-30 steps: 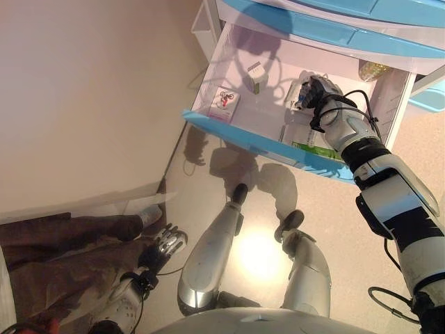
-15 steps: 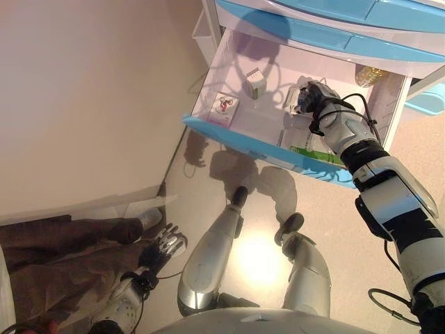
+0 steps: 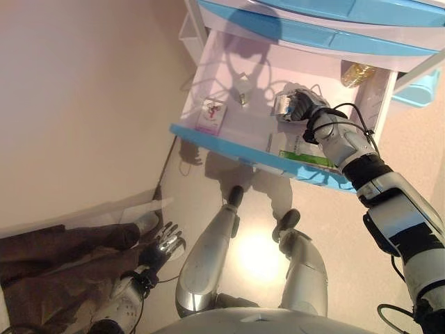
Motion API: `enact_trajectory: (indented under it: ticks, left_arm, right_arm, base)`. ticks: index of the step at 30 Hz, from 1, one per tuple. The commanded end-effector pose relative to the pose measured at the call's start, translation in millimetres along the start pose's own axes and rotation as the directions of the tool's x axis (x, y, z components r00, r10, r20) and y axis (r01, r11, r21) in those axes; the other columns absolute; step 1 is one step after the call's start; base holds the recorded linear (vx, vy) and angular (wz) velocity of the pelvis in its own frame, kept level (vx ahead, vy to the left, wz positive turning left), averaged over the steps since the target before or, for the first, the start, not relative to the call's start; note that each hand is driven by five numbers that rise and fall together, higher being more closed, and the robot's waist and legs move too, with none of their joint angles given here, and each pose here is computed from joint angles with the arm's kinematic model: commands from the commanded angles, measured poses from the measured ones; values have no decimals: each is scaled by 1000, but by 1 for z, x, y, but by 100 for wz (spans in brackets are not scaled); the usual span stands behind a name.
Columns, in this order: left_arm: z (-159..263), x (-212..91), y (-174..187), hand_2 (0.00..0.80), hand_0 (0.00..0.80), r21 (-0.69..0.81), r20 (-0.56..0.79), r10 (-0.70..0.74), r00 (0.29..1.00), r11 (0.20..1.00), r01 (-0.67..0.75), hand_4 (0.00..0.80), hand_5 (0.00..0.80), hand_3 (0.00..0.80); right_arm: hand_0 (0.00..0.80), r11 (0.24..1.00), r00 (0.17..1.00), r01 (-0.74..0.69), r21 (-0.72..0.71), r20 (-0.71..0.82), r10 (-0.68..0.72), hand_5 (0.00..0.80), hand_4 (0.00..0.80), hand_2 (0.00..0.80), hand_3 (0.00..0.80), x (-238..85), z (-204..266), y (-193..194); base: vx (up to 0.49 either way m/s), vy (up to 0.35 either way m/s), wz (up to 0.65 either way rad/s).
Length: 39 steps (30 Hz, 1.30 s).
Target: Open the drawer and pick up the medicine
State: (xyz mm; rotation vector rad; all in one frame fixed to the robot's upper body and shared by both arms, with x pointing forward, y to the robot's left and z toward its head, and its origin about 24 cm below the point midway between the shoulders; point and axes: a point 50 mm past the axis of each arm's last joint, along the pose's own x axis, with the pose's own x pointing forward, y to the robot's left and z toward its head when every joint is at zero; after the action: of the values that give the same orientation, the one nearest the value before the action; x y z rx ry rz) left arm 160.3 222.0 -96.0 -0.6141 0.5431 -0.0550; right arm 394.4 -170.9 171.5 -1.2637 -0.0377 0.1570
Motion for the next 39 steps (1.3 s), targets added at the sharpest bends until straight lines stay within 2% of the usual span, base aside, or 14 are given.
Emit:
enact_trajectory:
  ticks: [1, 8, 19, 31, 35, 39]
  left_arm:
    - [-1, -16, 11, 0, 0, -11, 26, 47, 999, 999, -47, 0, 0, 0]
    - [2, -16, 15, 0, 0, -8, 36, 66, 997, 998, -66, 0, 0, 0]
    - [1, -14, 18, 0, 0, -11, 36, 91, 995, 996, -90, 0, 0, 0]
    - [-5, -15, 23, 0, 0, -6, 12, 114, 993, 994, -113, 0, 0, 0]
    - [-9, -18, 25, 0, 0, -3, 1, 130, 992, 992, -130, 0, 0, 0]
    - [-13, -21, 28, 0, 0, -1, -11, 147, 989, 989, -147, 0, 0, 0]
  right_arm:
    - [800, 997, 992, -5, -71, 126, 14, 800, 800, 800, 800, -12, 11, -5]
    - [800, 994, 932, 6, -111, 360, 35, 800, 800, 800, 800, -35, 46, -8]
    - [800, 992, 816, 77, -103, 578, -4, 800, 800, 800, 800, -66, 80, -28]
    - [800, 989, 584, 148, 5, 806, -92, 800, 800, 800, 800, -113, 113, -58]
    - [800, 989, 515, 142, 32, 851, -102, 800, 800, 800, 800, -129, 119, -64]
    - [800, 994, 440, 76, 76, 892, -102, 800, 800, 800, 800, -145, 124, -70]
  base:
    - [-13, -21, -27]
    - [-9, -35, -17]
    - [4, -21, -9]
    - [31, -3, -4]
    - [59, -1, -2]
    - [68, -3, -4]
